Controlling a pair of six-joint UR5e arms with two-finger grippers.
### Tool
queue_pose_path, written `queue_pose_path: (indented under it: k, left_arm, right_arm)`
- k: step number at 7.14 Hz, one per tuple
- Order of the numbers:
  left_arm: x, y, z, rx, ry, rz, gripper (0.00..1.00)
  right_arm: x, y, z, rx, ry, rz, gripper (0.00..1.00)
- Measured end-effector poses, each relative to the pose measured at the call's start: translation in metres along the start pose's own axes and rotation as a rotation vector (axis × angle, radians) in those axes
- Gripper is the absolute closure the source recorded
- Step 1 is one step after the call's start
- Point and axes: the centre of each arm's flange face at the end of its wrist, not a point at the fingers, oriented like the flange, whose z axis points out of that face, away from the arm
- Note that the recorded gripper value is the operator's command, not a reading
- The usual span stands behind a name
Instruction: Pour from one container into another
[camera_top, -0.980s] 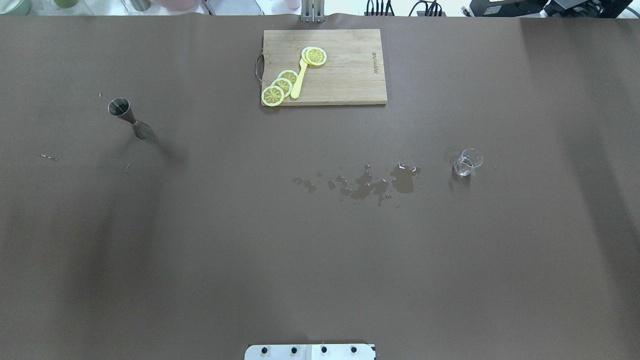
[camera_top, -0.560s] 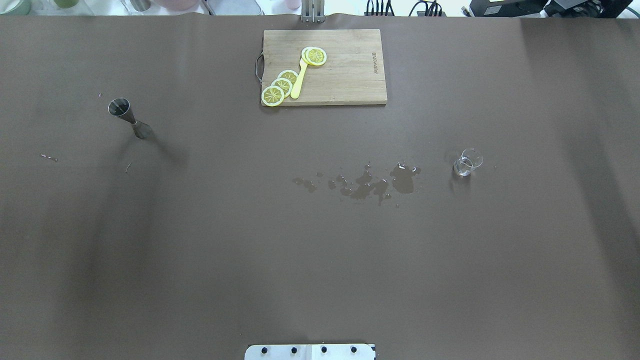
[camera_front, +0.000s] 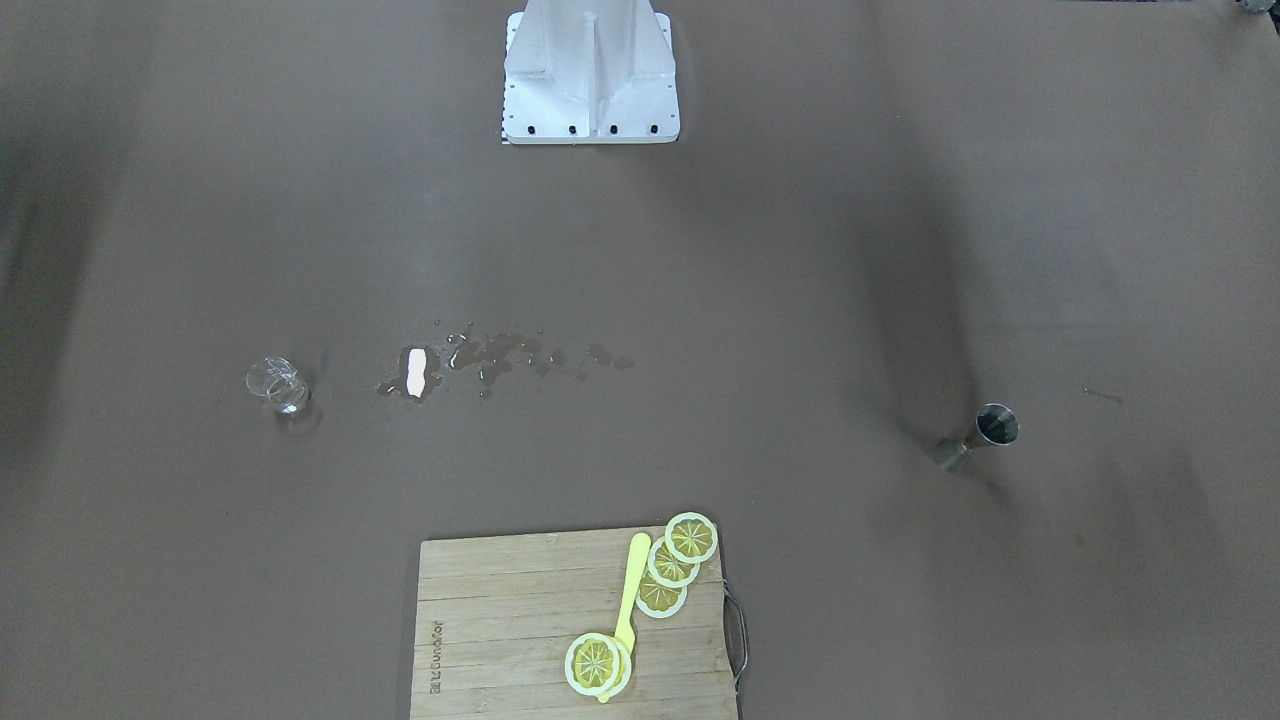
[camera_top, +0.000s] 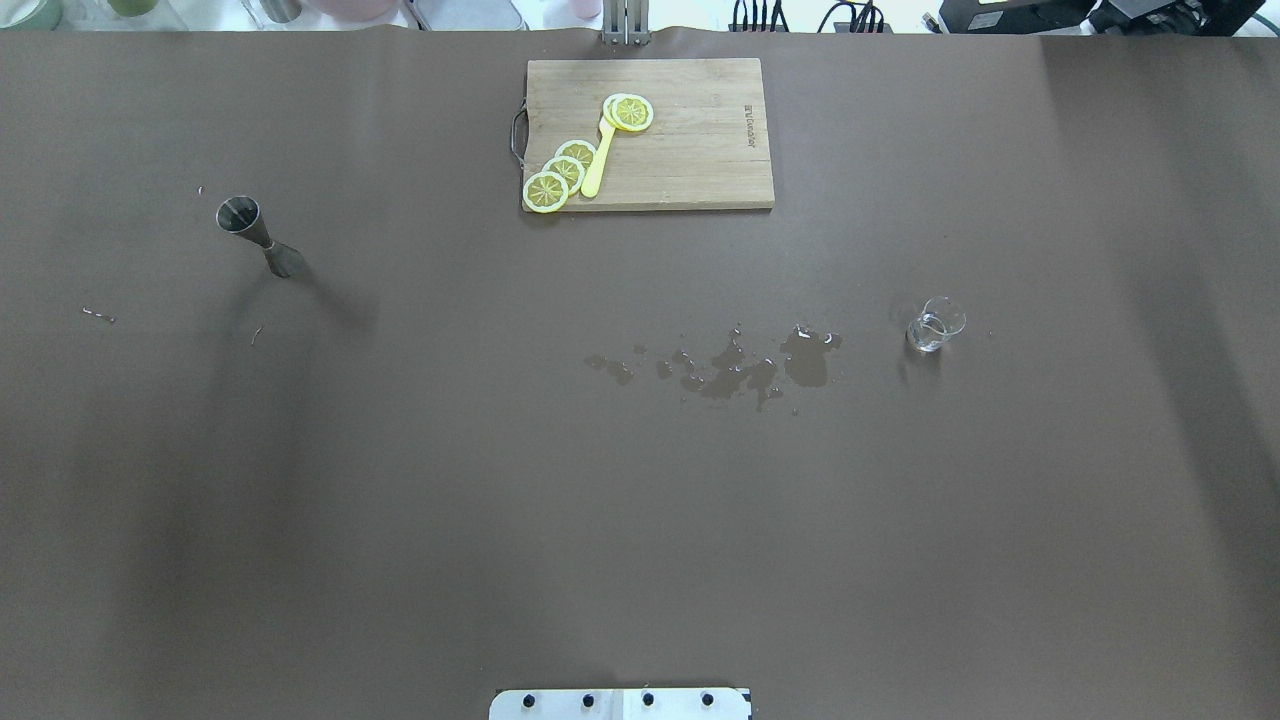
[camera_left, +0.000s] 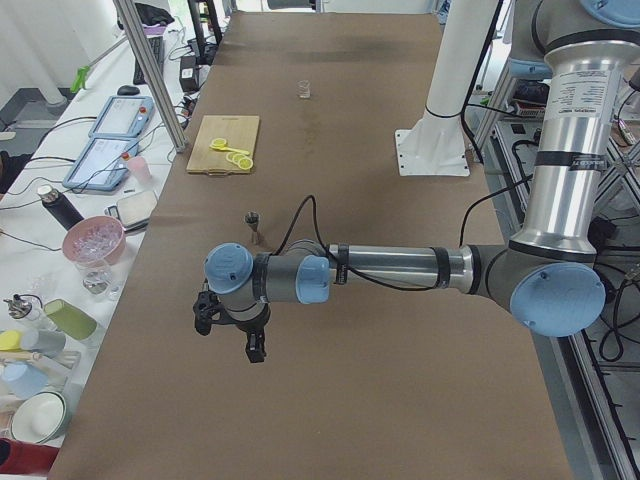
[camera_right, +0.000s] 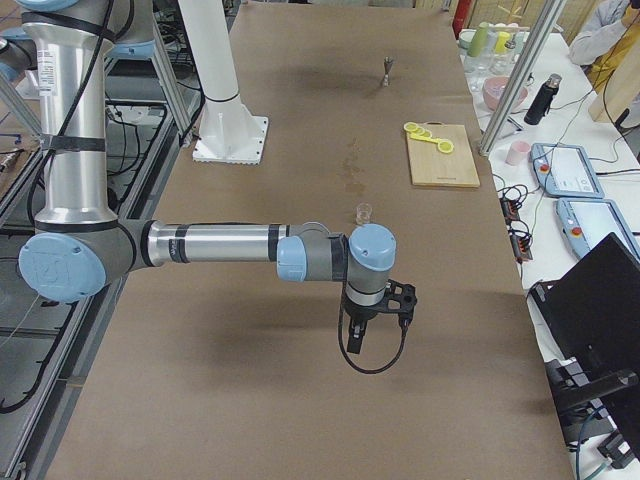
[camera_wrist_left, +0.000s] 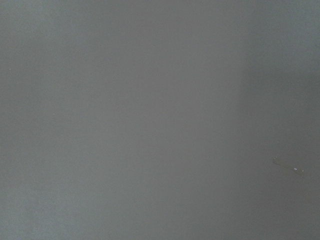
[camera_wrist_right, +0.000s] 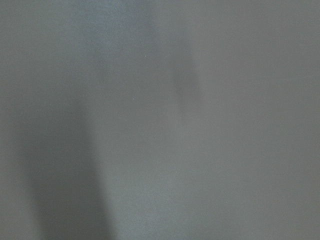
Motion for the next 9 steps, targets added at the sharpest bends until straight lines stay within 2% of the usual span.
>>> queue_pose_path:
  k: [9]
  left_arm:
    - [-0.0029, 0.0054, 0.0053, -0.013, -0.002, -0.008, 0.01]
  right_arm:
    - [0.0015, 0.0013, 0.003, -0.009, -0.01, 0.0, 0.0]
